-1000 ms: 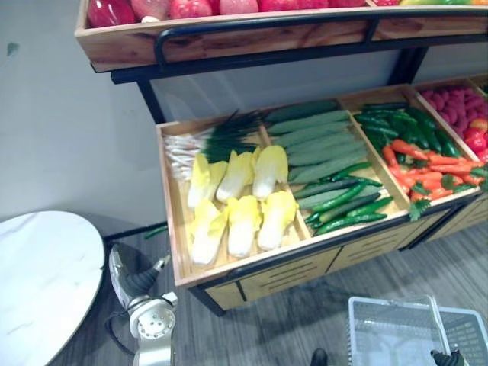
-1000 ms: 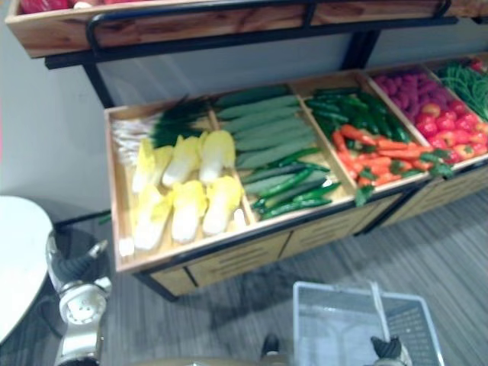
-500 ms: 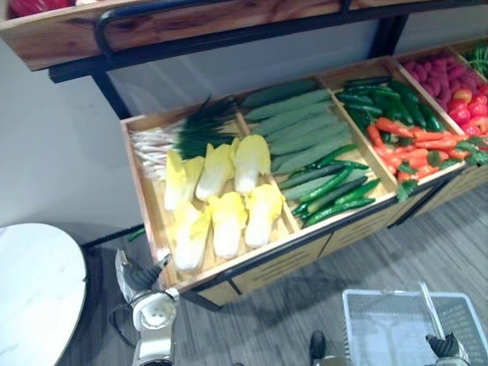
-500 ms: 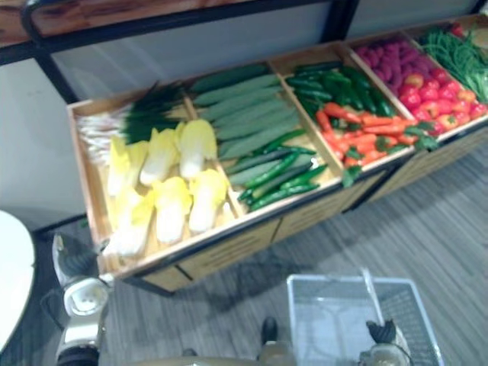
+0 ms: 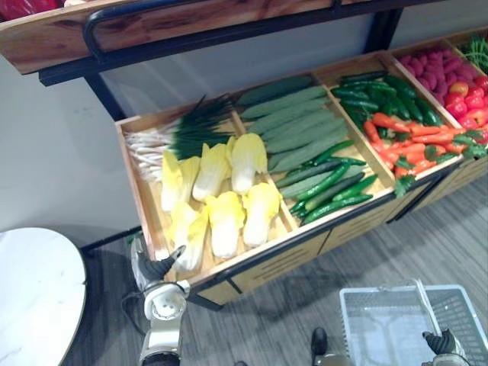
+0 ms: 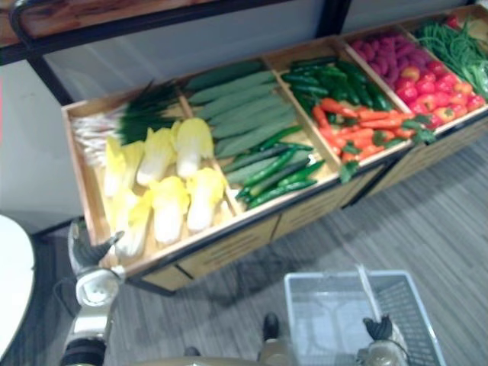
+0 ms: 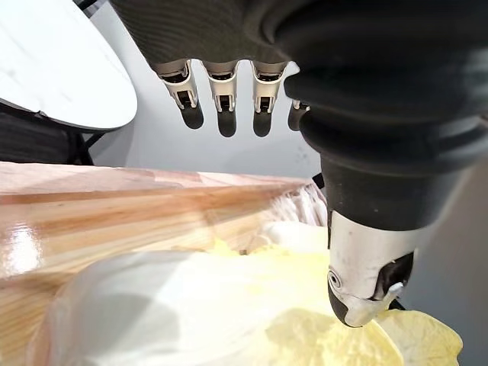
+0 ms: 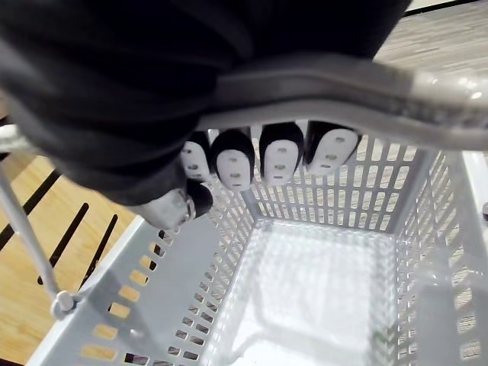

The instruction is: Pick vegetable in the basket

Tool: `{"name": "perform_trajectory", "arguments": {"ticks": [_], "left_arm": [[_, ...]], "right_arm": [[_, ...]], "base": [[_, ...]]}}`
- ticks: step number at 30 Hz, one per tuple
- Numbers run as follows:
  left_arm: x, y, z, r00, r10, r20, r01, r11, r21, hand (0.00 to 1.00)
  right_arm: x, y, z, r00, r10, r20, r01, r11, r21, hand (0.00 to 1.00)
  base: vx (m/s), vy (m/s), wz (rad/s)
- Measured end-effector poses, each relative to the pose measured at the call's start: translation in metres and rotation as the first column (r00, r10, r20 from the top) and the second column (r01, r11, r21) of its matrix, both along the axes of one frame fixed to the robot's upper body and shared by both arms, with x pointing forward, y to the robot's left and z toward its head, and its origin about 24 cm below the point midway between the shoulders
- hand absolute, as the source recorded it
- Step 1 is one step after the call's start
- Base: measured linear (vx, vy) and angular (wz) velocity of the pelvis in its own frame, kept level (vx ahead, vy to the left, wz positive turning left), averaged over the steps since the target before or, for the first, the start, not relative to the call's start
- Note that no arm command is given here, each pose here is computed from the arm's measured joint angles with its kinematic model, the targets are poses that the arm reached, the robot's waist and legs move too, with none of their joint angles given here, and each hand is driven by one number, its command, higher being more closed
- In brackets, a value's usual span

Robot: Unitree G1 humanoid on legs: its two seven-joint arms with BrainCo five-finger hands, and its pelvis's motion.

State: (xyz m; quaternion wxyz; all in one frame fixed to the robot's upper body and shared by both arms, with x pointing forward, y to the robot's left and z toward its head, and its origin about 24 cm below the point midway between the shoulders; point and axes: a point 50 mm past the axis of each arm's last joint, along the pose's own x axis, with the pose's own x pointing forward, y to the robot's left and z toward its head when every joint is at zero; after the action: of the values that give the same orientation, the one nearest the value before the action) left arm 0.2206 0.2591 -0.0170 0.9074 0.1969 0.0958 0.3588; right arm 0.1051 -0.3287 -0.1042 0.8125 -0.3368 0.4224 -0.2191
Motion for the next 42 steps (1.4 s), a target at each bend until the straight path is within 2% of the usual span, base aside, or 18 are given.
{"name": "perform_trajectory", "arguments": {"ticks": [16, 42], "left_arm": [[0.004, -0.001, -0.009, 0.999, 0.000, -0.042, -0.001, 1.000, -0.017, 0.00], [0.011, 0.008, -0.007, 0.998, 0.056, -0.042, -0.054, 0.997, 0.057, 0.00]], "right_arm": [[0.010, 0.004, 0.002, 0.999, 0.031, 0.018, -0.031, 1.000, -0.007, 1.00], [0.027, 0.011, 0.006, 0.995, 0.086, 0.057, -0.085, 0.996, -0.029, 1.00]], "base": [[0.00, -0.033, -0.06], [-0.01, -0.041, -0.06]]}}
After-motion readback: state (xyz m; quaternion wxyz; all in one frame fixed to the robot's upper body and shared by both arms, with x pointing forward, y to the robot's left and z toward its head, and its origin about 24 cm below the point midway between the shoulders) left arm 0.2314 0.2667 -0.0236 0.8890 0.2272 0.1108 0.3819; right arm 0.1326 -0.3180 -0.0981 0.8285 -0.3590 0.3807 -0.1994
